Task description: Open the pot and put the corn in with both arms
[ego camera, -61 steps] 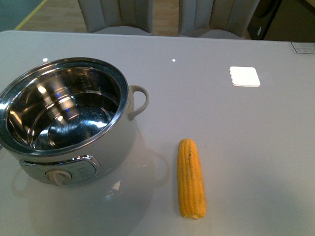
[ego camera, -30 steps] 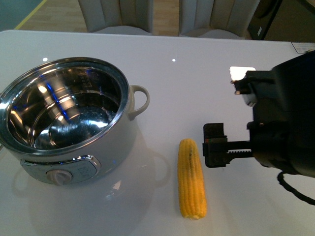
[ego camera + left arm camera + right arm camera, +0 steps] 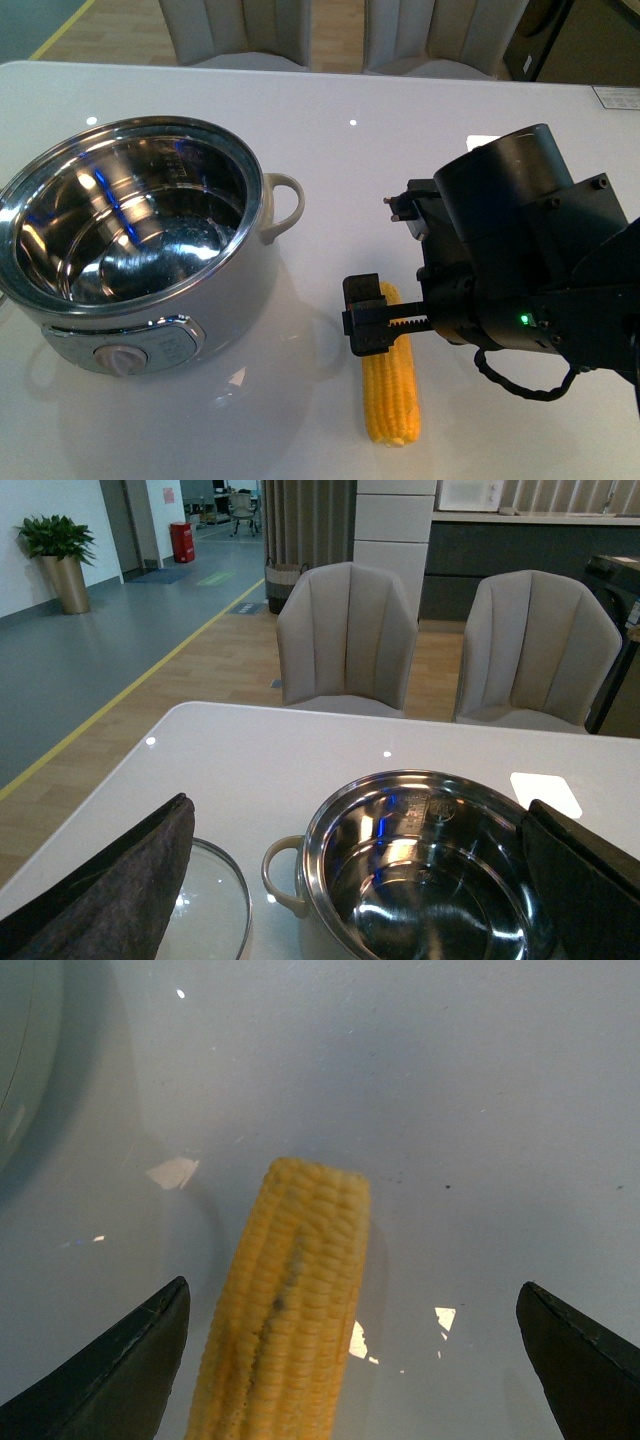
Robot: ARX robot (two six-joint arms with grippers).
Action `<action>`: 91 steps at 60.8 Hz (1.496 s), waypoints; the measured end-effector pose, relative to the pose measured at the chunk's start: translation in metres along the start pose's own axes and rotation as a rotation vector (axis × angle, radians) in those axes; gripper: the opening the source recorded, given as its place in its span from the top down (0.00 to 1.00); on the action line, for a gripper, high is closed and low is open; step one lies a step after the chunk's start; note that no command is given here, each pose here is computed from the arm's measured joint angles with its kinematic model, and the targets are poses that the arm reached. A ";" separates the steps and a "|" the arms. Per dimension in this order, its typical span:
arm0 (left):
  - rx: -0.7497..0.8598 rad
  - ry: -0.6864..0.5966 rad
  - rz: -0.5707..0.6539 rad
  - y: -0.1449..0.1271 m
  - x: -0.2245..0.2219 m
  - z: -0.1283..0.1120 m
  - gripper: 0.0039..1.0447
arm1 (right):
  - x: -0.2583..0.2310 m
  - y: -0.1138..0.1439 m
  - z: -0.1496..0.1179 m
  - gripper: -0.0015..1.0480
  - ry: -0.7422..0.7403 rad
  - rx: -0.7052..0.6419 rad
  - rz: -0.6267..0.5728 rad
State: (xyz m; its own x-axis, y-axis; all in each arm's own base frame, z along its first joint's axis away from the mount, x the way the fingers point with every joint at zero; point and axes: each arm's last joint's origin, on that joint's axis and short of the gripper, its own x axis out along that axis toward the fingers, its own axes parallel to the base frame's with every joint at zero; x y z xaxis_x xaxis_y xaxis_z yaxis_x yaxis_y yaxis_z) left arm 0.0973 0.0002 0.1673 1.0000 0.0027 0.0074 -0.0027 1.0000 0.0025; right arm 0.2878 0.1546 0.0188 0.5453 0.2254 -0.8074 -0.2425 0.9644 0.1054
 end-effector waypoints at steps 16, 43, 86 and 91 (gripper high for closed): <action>0.000 0.000 0.000 0.000 0.000 0.000 0.06 | 0.009 0.009 -0.008 0.08 0.039 -0.031 0.036; 0.000 0.000 0.000 0.000 0.000 0.000 0.06 | 0.022 0.011 -0.021 0.08 0.103 -0.036 0.055; 0.000 0.000 0.000 0.000 0.000 0.000 0.06 | 0.026 0.019 -0.029 0.63 0.135 -0.061 0.060; 0.000 0.000 0.000 0.000 0.000 0.000 0.06 | 0.026 0.018 -0.030 0.68 0.135 -0.061 0.060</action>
State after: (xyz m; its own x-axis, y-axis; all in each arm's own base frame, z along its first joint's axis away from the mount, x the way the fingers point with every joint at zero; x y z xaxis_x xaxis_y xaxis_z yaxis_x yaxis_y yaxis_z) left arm 0.0973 0.0002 0.1673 1.0000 0.0027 0.0074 -0.0027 1.0000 0.0025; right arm 0.2737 0.1741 -0.0174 0.4166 0.2579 -0.8717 -0.3217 0.9387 0.1239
